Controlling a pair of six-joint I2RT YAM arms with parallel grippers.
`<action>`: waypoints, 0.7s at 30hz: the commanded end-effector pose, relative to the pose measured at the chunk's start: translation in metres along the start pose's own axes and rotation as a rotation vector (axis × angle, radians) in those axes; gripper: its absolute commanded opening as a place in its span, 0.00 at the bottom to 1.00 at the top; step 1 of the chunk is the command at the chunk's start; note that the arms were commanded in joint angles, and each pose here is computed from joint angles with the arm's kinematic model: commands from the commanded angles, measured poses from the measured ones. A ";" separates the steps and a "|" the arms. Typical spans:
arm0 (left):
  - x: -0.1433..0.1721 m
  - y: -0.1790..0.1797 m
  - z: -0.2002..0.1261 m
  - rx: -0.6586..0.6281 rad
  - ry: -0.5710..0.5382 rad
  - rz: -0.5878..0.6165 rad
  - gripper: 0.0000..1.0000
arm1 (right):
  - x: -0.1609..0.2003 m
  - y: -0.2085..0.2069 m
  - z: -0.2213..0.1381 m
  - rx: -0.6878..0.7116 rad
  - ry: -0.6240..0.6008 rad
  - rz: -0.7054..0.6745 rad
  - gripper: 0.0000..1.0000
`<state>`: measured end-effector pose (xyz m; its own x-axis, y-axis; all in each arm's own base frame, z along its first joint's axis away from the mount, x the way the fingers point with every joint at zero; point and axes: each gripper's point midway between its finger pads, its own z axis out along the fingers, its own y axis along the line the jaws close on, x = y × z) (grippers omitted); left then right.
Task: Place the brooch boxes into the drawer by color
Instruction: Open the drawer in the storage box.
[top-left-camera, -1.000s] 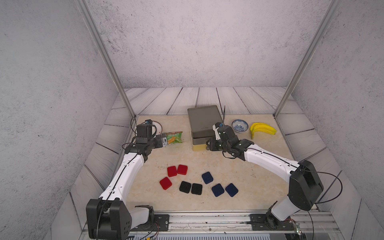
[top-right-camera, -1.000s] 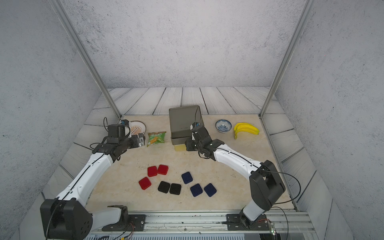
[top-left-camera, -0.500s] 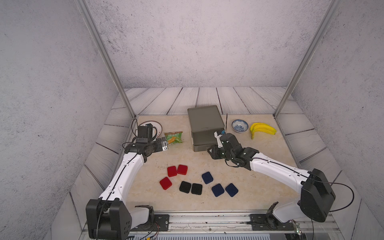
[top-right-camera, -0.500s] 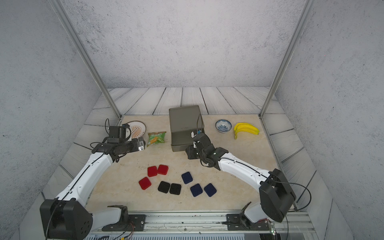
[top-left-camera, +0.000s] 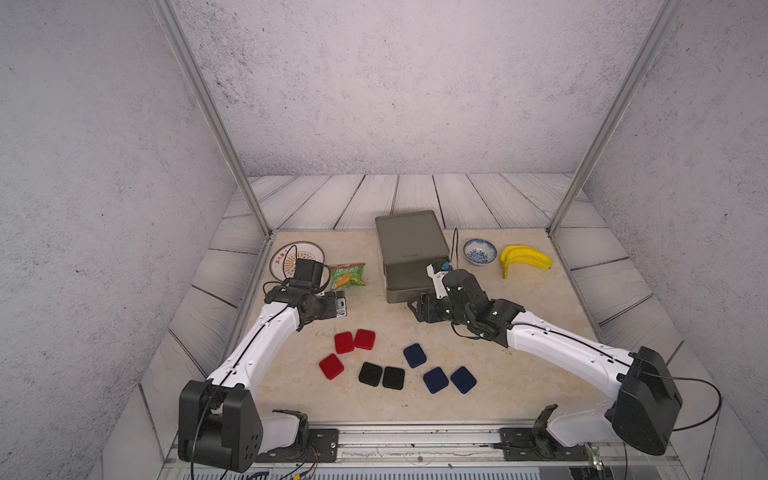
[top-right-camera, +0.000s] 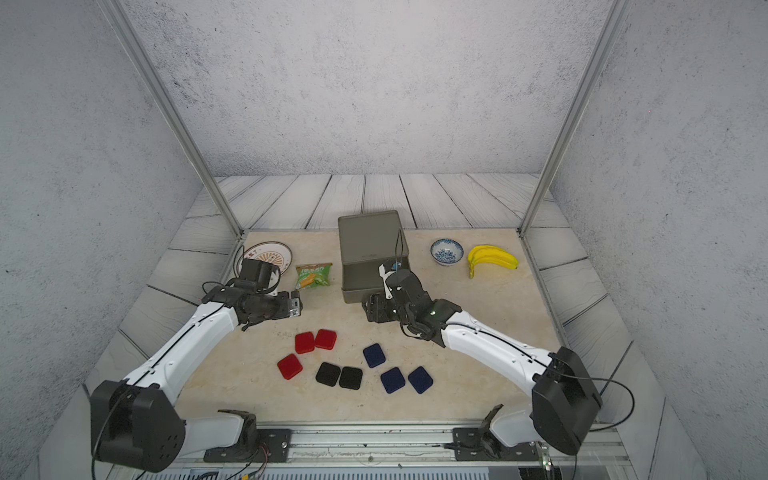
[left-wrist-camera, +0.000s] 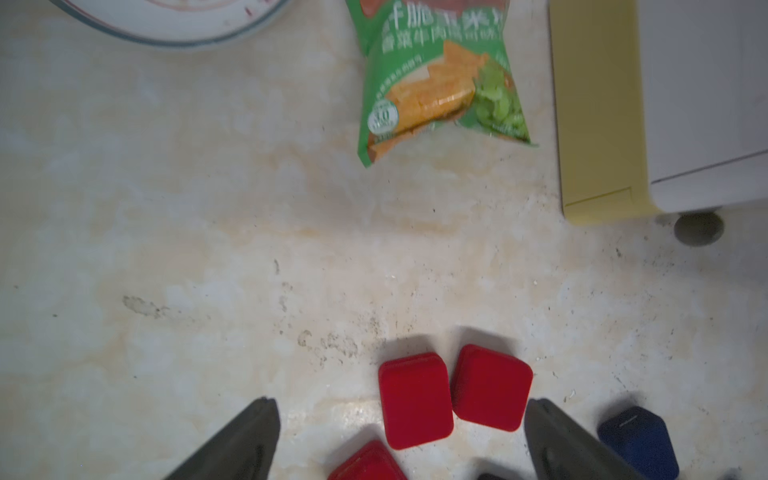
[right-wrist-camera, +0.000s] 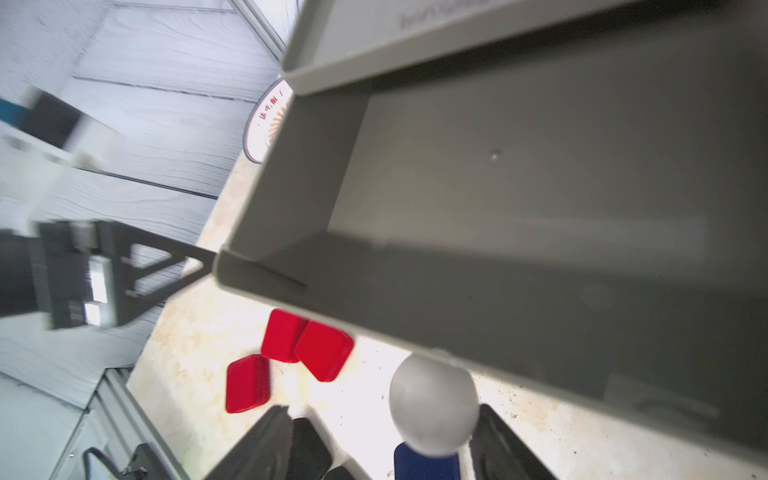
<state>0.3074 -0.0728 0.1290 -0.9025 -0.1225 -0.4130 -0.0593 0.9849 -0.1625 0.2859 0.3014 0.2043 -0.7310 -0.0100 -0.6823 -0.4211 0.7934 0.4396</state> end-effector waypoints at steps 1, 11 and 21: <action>0.022 0.004 0.010 -0.061 0.119 -0.014 0.99 | -0.009 0.000 -0.022 0.017 -0.045 -0.042 0.74; 0.044 0.012 0.040 -0.110 0.219 -0.072 1.00 | 0.003 -0.017 -0.054 0.077 -0.046 -0.114 0.74; 0.049 0.002 0.060 -0.107 0.270 -0.081 0.99 | 0.010 -0.024 -0.059 0.098 -0.040 -0.128 0.73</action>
<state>0.2876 -0.0772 0.0565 -0.9716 -0.1768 -0.1572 -0.1665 0.9831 -0.0763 0.2586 0.2538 0.2163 -0.6737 -0.0825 -0.7343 -0.4488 0.8351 0.3179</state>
